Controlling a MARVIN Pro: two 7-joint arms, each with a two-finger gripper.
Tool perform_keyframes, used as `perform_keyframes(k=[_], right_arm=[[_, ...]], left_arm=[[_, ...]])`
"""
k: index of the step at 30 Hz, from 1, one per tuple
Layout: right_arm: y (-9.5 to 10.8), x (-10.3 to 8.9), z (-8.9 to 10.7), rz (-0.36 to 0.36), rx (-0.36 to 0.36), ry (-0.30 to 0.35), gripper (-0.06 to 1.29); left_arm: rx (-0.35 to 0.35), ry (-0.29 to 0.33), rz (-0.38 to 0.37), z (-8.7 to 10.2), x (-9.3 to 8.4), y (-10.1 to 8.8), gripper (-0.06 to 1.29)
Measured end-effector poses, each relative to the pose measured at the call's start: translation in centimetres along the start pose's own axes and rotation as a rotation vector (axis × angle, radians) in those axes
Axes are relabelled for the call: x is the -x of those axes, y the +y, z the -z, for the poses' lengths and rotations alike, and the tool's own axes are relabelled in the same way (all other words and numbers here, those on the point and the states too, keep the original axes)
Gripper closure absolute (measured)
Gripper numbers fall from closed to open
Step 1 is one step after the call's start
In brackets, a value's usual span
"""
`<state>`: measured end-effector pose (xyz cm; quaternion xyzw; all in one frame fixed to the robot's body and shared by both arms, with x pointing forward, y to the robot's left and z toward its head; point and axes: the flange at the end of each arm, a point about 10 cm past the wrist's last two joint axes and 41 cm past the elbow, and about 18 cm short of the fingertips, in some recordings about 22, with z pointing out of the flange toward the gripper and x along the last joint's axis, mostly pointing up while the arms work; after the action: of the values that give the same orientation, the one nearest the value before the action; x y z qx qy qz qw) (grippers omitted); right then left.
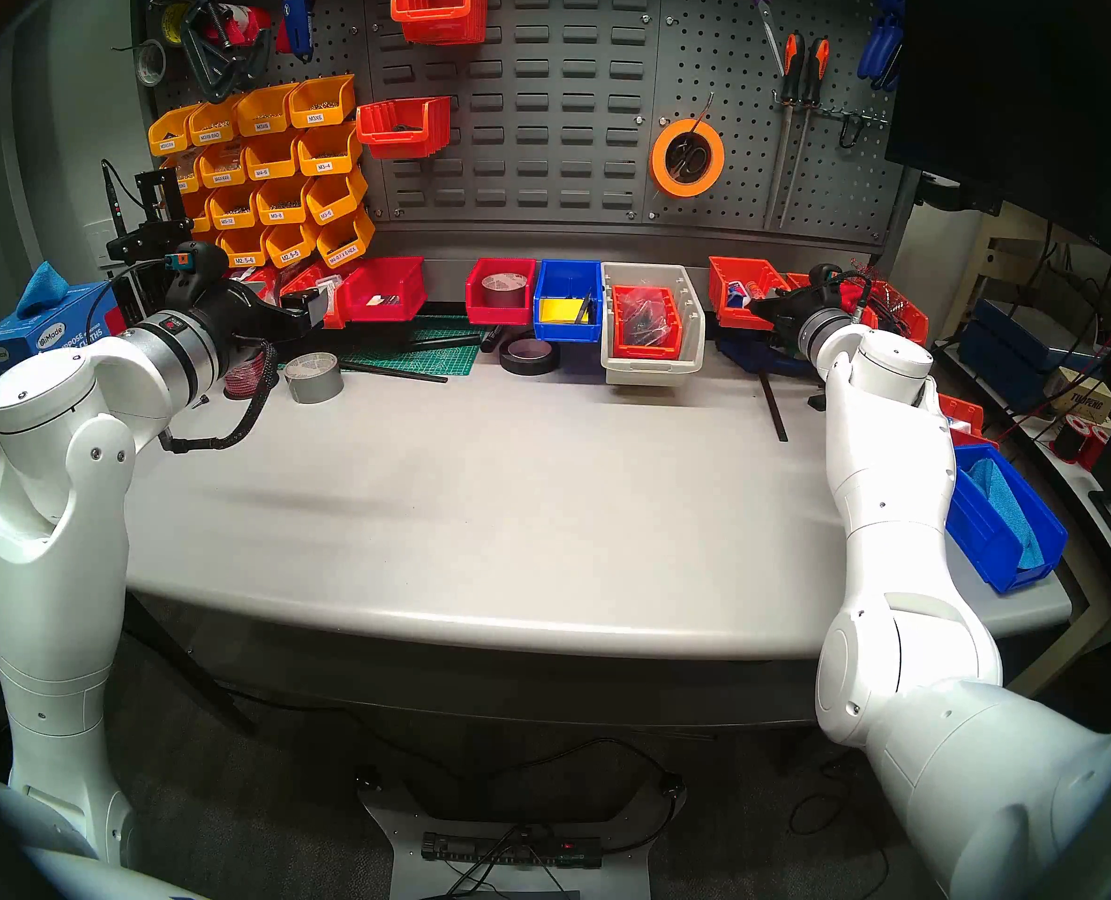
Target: Hang all the unorganized tool boxes onto the wall
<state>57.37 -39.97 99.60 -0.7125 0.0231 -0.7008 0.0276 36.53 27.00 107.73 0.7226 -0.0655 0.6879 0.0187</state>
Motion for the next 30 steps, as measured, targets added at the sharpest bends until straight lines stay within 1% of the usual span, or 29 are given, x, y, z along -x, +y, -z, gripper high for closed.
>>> perform_keyframes(k=[3, 9, 14, 24, 30], right_arm=[[0.1, 0.4, -0.1, 0.005, -0.001, -0.009, 1.23], [0.6, 1.8, -0.5, 0.016, -0.001, -0.040, 1.23], [0.9, 2.2, -0.6, 0.023, -0.004, -0.046, 1.23], [1.5, 2.3, -0.7, 0.040, -0.012, -0.034, 1.23], [1.4, 2.0, -0.6, 0.053, -0.015, -0.028, 1.23]], left_arm=[[0.000, 0.000, 0.000, 0.0, 0.0, 0.0, 0.02], [0.000, 0.000, 0.000, 0.0, 0.0, 0.0, 0.02], [0.000, 0.000, 0.000, 0.0, 0.0, 0.0, 0.02], [0.000, -0.001, 0.000, 0.0, 0.0, 0.0, 0.02], [0.000, -0.001, 0.000, 0.0, 0.0, 0.0, 0.02]])
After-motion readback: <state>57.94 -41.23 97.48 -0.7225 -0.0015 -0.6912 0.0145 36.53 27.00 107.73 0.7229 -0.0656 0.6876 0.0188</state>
